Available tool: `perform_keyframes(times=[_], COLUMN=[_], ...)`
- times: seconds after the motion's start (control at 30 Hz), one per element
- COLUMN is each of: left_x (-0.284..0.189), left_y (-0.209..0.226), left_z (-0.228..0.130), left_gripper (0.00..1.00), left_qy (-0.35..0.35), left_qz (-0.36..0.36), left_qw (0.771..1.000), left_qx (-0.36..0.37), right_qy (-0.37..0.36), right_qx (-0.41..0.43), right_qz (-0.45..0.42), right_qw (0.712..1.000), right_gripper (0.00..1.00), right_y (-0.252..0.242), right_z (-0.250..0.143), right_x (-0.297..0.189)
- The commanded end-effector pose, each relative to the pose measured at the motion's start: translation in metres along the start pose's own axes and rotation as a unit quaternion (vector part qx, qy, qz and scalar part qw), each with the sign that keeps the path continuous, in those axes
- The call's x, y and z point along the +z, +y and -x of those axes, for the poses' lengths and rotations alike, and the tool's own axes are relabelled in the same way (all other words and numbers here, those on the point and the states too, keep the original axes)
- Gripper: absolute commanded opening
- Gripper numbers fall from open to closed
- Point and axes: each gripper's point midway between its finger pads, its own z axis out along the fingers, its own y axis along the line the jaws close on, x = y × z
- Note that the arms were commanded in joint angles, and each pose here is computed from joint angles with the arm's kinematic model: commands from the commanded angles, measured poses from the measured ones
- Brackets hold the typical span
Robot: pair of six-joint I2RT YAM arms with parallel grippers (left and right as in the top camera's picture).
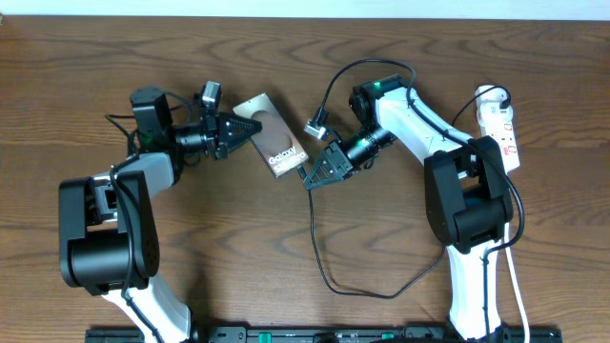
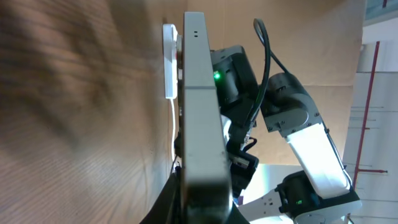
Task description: Plug charger to phone and switch on socket
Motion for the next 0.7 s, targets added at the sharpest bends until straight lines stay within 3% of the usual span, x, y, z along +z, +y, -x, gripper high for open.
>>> perform_keyframes(times=[0.0, 0.67], left_x=[0.001, 0.001], left_y=[-0.006, -0.006], left_z=[-0.009, -0.009], left_gripper=[0.07, 0.07], left_qy=[0.023, 0.022], left_qz=[-0.015, -0.016], left_qw=[1.000, 0.999], left_qx=[0.014, 0.040], right_qy=[0.005, 0.031], right_qx=[-0.001, -0.011], right_qz=[0.007, 0.020], right_qw=[1.000, 0.999], right_gripper=[0.01, 0.01], right_y=[-0.006, 0.006], right_z=[-0.002, -0.015], right_x=[0.004, 0.011])
